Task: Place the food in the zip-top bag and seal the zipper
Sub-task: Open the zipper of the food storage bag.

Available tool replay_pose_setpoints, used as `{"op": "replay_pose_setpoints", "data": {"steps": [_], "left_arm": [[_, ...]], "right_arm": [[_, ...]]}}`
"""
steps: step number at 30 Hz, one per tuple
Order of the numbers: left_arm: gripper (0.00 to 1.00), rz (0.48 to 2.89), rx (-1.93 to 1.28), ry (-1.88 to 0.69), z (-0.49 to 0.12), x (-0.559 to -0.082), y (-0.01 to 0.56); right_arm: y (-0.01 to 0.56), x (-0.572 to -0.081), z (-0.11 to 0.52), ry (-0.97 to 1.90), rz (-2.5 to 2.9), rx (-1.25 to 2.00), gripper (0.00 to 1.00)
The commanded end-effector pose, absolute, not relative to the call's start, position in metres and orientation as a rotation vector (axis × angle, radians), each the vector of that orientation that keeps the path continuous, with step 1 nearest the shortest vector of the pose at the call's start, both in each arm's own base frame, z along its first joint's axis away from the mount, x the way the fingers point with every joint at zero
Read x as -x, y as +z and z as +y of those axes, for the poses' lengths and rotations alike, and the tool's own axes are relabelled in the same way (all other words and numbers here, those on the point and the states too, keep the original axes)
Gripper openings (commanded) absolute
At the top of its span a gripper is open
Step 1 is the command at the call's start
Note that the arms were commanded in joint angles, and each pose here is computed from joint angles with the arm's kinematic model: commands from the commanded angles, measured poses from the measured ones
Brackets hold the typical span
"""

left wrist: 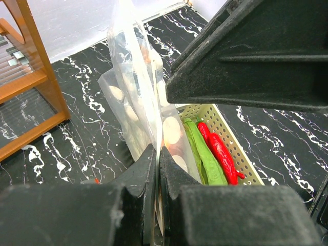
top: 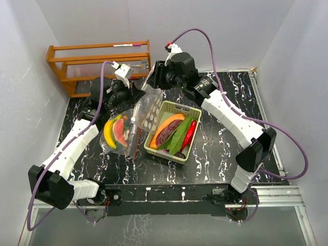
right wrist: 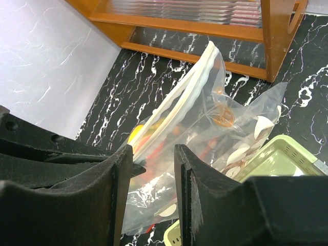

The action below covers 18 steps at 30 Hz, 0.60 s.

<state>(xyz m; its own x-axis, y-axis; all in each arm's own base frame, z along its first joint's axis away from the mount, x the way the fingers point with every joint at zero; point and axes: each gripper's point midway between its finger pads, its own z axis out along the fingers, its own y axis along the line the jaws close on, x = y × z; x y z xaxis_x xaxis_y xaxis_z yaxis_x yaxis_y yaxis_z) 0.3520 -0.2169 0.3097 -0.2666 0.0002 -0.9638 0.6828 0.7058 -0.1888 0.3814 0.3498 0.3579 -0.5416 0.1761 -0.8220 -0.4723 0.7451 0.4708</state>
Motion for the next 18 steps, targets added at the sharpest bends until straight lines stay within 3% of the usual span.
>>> {"op": "replay_pose_setpoints", "data": {"steps": [1,18], "left_arm": [[0.0,1.663,-0.569,-0.741,-0.222,-0.349,0.331],[0.0,1.656,-0.578,-0.764,-0.227,-0.344,0.33]], "right_arm": [[0.373,-0.385,0.352,0.863,1.934,0.221,0.4],[0.356,-0.402,0.37,0.885,1.962,0.208,0.44]]}}
